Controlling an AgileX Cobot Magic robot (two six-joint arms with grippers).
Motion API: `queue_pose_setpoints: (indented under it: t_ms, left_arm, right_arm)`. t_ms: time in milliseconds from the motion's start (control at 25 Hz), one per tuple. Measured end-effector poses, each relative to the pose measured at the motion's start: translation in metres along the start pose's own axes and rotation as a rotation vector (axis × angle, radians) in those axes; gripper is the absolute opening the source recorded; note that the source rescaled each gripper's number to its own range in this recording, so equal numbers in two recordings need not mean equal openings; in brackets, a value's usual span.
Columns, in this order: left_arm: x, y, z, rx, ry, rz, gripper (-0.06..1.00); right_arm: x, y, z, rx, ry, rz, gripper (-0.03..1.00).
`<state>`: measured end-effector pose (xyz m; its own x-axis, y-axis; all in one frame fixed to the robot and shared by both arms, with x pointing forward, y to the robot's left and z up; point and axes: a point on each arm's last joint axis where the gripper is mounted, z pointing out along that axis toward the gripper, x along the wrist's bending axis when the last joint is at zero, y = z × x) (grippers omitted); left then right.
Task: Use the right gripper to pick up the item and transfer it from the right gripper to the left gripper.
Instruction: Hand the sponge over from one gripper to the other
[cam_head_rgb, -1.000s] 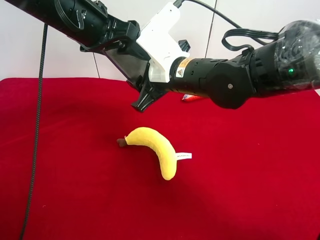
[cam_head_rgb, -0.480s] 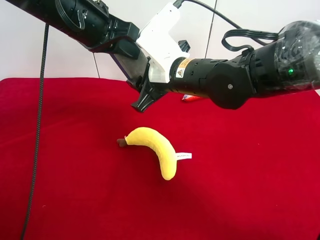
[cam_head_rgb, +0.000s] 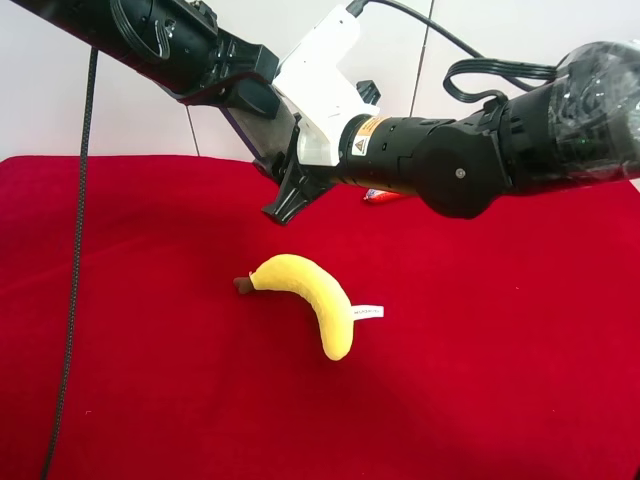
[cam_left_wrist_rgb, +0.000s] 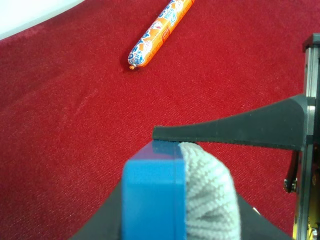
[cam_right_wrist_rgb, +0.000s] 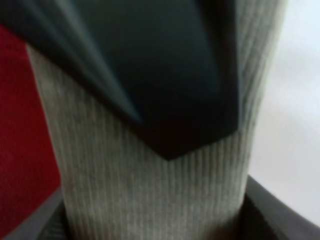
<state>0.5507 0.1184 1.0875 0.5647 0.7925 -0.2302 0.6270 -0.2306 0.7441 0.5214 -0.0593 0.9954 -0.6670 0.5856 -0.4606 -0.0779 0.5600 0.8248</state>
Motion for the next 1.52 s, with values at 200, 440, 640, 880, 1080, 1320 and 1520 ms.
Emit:
queue_pose_setpoints:
  t_ms: [200, 440, 640, 880, 1080, 1320, 1520]
  left_arm:
    - [0.0, 0.0, 0.0, 0.0, 0.0, 0.0, 0.0]
    - [0.0, 0.0, 0.0, 0.0, 0.0, 0.0, 0.0]
    - [0.0, 0.0, 0.0, 0.0, 0.0, 0.0, 0.0]
    - [0.0, 0.0, 0.0, 0.0, 0.0, 0.0, 0.0]
    - [0.0001, 0.0002, 0.0, -0.002, 0.001, -0.001, 0.0]
    - [0.0001, 0.0002, 0.0, -0.002, 0.001, -0.002, 0.0]
    - [0.0001, 0.0002, 0.0, -0.002, 0.001, -0.002, 0.0]
  right_arm:
    - [0.0, 0.0, 0.0, 0.0, 0.0, 0.0, 0.0]
    - [0.0, 0.0, 0.0, 0.0, 0.0, 0.0, 0.0]
    - [0.0, 0.0, 0.0, 0.0, 0.0, 0.0, 0.0]
    - [0.0, 0.0, 0.0, 0.0, 0.0, 0.0, 0.0]
    - [-0.0002, -0.0001, 0.0, 0.001, -0.002, 0.005, 0.54]
    - [-0.002, -0.0012, 0.0, 0.014, -0.022, 0.066, 0.84]
    - [-0.0028, -0.0017, 0.0, 0.019, -0.03, 0.09, 0.86]
